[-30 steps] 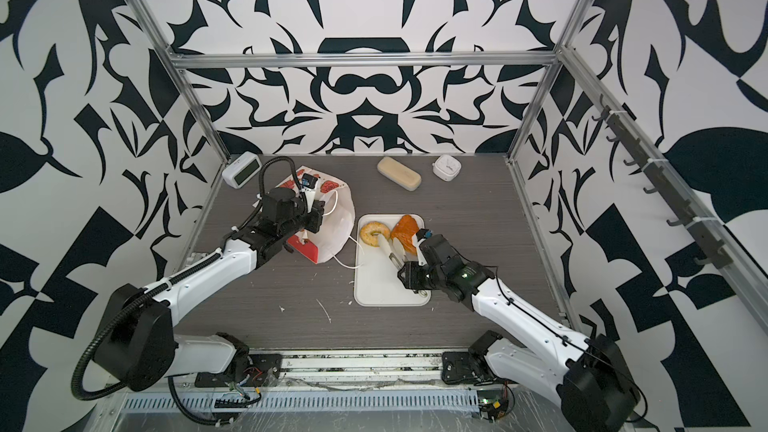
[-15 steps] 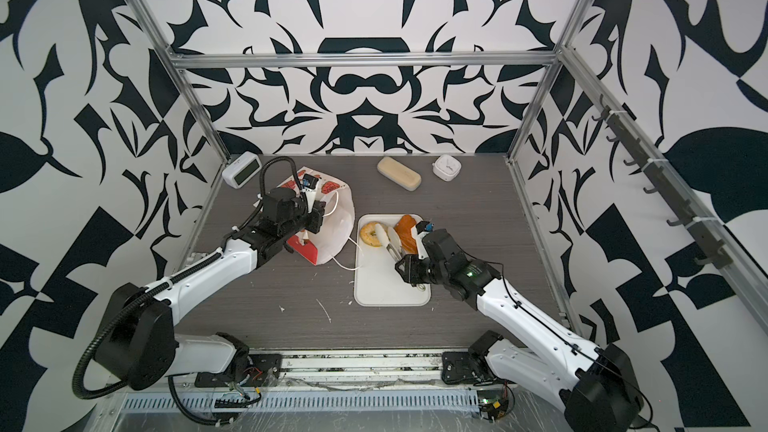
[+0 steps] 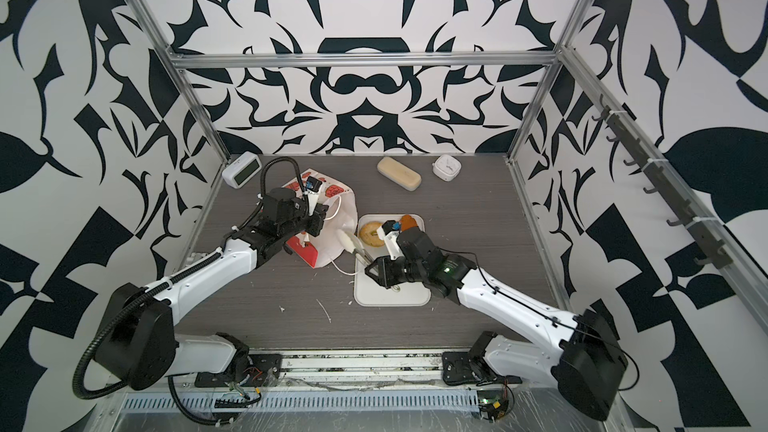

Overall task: Take the fake bread out of the paper bag
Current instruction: 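Move the tongs with the right gripper back into the bag mouth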

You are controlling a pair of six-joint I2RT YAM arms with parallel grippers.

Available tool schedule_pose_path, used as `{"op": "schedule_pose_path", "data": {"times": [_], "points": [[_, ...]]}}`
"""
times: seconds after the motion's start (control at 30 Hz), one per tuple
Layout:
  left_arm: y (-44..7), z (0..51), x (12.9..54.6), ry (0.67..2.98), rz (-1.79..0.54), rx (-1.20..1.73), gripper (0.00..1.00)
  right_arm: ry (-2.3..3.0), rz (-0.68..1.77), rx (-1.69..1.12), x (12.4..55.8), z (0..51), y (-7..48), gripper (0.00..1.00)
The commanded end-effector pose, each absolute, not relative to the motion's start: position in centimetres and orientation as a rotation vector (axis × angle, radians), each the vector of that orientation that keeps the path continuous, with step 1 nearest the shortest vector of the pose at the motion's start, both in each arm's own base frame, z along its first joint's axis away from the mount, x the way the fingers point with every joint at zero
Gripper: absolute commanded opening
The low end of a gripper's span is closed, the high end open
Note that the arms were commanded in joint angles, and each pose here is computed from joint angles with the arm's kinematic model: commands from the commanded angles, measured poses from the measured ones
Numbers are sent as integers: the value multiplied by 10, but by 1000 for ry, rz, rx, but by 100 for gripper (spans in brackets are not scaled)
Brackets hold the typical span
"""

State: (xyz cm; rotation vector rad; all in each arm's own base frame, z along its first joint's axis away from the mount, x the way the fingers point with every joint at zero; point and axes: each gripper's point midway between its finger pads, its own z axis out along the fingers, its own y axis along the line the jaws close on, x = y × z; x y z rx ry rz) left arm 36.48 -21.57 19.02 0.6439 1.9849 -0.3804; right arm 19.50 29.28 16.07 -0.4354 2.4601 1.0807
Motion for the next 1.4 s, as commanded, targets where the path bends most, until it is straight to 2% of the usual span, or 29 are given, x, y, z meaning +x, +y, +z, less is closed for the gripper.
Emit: {"op": "schedule_pose_path", "data": {"times": [0.0, 0.23, 0.73, 1.37], "points": [[-225, 211, 363, 1907, -417, 707, 0, 2316, 1162, -523, 208, 188, 333, 36], [-226, 213, 354, 1880, -422, 765, 2, 2289, 1145, -495, 231, 175, 364, 36], [-224, 215, 338, 1873, -448, 798, 3, 2282, 1009, -467, 262, 163, 373, 42], [-228, 220, 339, 1865, -474, 802, 0, 2229, 755, -636, 288, 151, 376, 44]]}}
